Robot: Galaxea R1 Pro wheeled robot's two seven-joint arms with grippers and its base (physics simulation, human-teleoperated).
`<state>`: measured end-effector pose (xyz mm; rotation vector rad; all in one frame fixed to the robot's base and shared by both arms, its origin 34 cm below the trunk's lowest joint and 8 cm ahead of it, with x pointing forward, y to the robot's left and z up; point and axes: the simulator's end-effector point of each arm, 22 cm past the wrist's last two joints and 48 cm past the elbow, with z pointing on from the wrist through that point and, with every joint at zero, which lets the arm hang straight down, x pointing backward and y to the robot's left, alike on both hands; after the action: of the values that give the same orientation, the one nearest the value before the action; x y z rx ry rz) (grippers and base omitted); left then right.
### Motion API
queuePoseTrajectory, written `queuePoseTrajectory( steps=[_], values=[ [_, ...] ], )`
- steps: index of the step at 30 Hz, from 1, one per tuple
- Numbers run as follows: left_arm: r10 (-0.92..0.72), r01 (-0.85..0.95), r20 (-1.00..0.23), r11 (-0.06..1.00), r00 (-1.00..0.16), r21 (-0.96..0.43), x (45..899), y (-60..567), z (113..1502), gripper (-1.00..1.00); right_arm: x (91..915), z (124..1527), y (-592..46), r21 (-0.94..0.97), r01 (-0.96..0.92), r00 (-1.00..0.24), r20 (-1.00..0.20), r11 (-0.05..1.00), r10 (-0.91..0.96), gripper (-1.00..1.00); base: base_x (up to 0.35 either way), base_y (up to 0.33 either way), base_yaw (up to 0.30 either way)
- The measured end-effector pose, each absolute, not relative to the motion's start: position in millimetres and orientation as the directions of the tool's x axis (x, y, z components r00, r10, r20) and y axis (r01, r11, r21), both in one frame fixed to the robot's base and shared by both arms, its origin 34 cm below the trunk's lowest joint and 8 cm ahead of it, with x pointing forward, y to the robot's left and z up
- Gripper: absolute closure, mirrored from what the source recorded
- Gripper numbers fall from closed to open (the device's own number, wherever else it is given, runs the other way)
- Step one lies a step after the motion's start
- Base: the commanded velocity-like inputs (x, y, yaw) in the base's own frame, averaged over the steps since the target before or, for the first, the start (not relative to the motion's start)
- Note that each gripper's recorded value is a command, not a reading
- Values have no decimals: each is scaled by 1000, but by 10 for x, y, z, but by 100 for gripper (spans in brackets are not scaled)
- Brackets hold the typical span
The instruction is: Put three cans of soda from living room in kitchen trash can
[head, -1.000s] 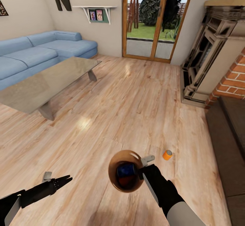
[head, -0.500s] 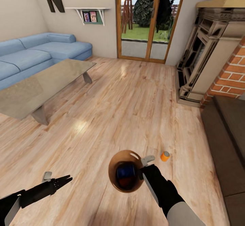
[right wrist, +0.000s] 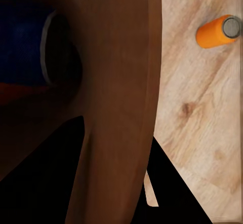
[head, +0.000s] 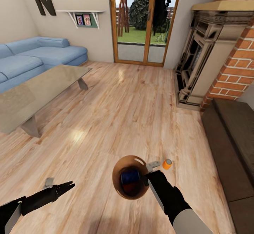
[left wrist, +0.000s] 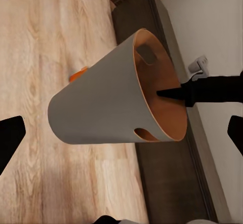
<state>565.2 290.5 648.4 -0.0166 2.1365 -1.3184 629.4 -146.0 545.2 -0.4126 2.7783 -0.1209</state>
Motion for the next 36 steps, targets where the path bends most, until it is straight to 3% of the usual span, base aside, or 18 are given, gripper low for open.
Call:
queuePoseTrajectory(
  steps=[9,18,36],
  values=[
    [-319,308,-504,501,-803,-809,5668,2903,6527,-100,6319,5502,-1451,-129,-265,-902,-318,956,-293,100,1,-21,-192],
    [-319,316,-511,501,-798,-806,5680,2901,6566,-100,6342,5547,-1454,-132,-264,-899,-326,955,-294,100,2,-215,-170],
    [-320,318,-514,501,-796,-805,5687,2904,6582,-100,6350,5562,-1457,-134,-264,-897,-328,955,-295,100,85,-210,-20]
  ],
)
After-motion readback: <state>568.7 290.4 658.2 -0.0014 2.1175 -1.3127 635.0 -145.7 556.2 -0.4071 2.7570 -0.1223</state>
